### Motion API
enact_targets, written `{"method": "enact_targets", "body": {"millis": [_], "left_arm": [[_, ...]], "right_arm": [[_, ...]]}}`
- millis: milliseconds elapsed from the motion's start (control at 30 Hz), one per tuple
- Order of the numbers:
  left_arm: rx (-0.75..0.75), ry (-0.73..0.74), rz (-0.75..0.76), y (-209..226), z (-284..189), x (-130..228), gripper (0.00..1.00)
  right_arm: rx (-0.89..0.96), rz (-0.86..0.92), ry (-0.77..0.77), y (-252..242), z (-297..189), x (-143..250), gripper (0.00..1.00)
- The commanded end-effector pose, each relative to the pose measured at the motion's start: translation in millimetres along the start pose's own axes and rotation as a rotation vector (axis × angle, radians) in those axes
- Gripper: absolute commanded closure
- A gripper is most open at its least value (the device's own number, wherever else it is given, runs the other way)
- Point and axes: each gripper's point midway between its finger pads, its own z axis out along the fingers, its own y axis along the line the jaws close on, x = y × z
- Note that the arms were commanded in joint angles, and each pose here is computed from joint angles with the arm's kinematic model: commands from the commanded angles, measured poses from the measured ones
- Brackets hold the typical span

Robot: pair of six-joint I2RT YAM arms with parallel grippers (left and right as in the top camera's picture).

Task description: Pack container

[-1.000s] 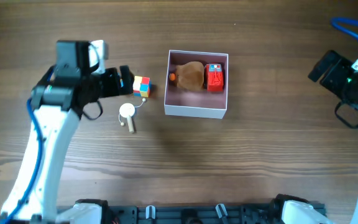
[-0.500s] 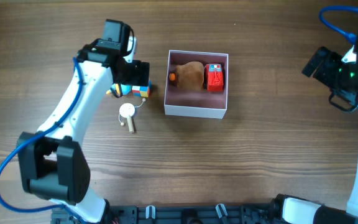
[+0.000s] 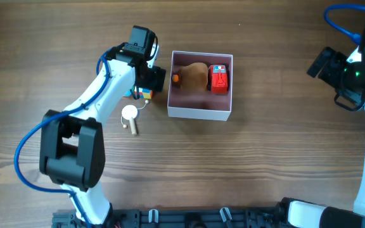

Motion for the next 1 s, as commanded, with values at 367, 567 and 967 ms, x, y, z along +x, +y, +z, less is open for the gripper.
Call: {"method": "enact_targets", "body": {"millis": [367, 567, 967], "left_arm": [[-0.073, 0.053, -0.043, 11, 35, 6, 0.28], [-0.074, 0.068, -0.041, 11, 42, 9, 0.32], [-0.088, 0.129, -0.036, 14, 29, 19, 0.72]], "right_arm": [[0.006, 0.014, 0.015, -2, 4, 2, 0.0], [0.006, 0.014, 0.015, -2, 4, 2, 0.0], [0.006, 0.015, 0.015, -2, 4, 2, 0.0]]}}
